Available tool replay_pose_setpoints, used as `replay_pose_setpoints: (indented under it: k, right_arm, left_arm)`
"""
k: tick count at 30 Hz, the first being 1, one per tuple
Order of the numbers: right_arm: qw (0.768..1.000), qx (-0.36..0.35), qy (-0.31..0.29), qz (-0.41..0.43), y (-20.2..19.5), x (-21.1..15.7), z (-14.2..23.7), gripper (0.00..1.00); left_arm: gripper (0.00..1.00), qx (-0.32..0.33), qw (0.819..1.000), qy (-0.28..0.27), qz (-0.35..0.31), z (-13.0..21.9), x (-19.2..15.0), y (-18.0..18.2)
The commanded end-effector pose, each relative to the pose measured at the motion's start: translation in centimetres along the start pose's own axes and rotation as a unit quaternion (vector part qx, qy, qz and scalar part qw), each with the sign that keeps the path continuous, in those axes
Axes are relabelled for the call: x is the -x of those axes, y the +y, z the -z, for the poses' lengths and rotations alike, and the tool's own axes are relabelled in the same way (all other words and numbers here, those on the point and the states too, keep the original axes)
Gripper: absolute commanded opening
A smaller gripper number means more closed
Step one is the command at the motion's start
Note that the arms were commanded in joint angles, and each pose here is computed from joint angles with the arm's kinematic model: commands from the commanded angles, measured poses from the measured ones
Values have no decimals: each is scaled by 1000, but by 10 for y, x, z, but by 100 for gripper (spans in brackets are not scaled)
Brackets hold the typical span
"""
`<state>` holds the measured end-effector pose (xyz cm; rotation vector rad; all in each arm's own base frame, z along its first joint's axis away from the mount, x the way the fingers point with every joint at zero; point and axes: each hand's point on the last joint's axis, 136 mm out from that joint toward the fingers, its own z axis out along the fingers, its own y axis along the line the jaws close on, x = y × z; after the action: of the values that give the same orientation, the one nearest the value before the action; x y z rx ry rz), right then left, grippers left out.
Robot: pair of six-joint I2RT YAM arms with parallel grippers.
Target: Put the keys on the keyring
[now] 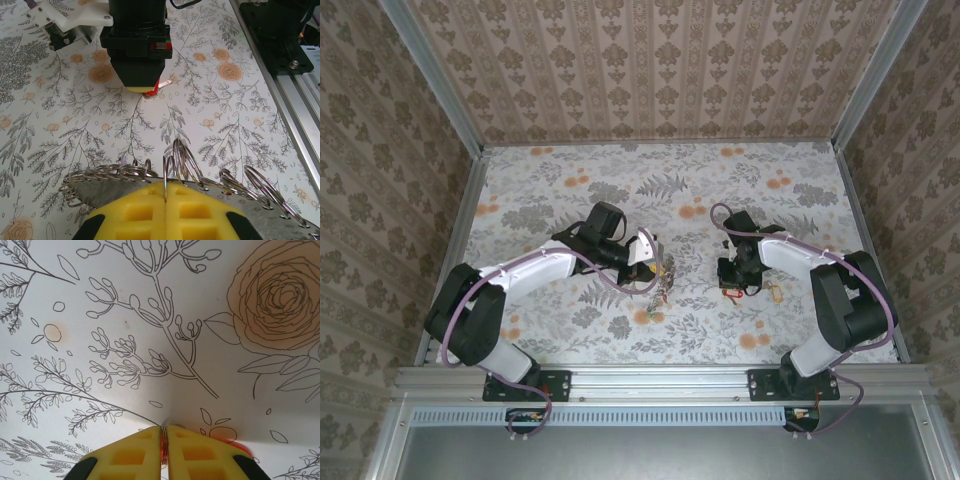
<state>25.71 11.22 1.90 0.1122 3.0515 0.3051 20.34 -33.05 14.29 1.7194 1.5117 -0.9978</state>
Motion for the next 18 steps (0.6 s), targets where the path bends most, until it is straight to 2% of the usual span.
replay_pose_setpoints:
  k: [1,11,18]
  right_arm:
    - [1000,-10,-12,-2,1,9,2,9]
    - [1000,-12,-8,-3,1,9,-1,12]
    - [1000,-13,-18,-1,0,10,3,8]
  left_arm:
    - [0,-3,1000,-19,-21,7,15,1]
    - [0,-3,1000,-19,-22,7,15,1]
    - [0,-4,1000,-18,-20,7,15,1]
